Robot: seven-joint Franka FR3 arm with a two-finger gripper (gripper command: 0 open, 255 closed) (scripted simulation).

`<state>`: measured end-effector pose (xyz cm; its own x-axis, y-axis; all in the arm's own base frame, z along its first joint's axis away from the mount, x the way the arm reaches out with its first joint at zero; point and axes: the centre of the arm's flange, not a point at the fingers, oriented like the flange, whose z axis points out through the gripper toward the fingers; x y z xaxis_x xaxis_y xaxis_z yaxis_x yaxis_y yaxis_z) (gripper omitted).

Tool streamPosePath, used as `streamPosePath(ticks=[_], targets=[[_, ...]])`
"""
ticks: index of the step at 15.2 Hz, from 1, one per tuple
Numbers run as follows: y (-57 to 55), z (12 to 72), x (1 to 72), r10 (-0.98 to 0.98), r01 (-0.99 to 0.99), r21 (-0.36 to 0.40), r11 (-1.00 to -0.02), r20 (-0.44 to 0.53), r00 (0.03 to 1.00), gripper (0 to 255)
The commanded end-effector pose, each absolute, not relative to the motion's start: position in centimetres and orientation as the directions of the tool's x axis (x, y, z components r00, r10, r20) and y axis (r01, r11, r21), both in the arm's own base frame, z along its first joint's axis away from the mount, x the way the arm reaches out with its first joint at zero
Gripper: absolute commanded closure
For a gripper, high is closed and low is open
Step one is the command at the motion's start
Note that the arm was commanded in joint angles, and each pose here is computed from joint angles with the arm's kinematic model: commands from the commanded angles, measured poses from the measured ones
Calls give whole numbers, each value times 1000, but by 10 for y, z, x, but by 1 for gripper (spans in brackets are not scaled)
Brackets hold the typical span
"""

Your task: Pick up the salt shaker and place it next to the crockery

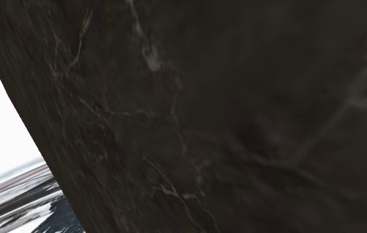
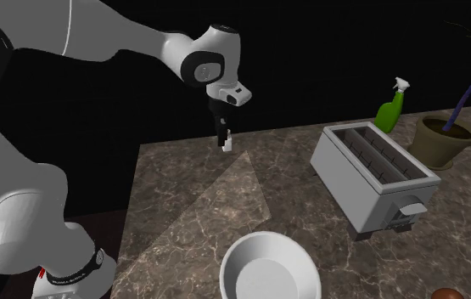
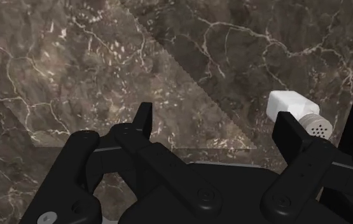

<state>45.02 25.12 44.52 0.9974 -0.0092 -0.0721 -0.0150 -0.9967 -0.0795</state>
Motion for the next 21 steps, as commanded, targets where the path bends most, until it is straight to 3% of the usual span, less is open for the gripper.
streamPosePath(ticks=[1,11,21], targets=[[272,434,464,-7,-13,-85,-996,-75,997,0],[375,377,515,8,-2,-109,-994,-89,996,0],[379,338,512,8,-2,-109,-994,-89,996,0]])
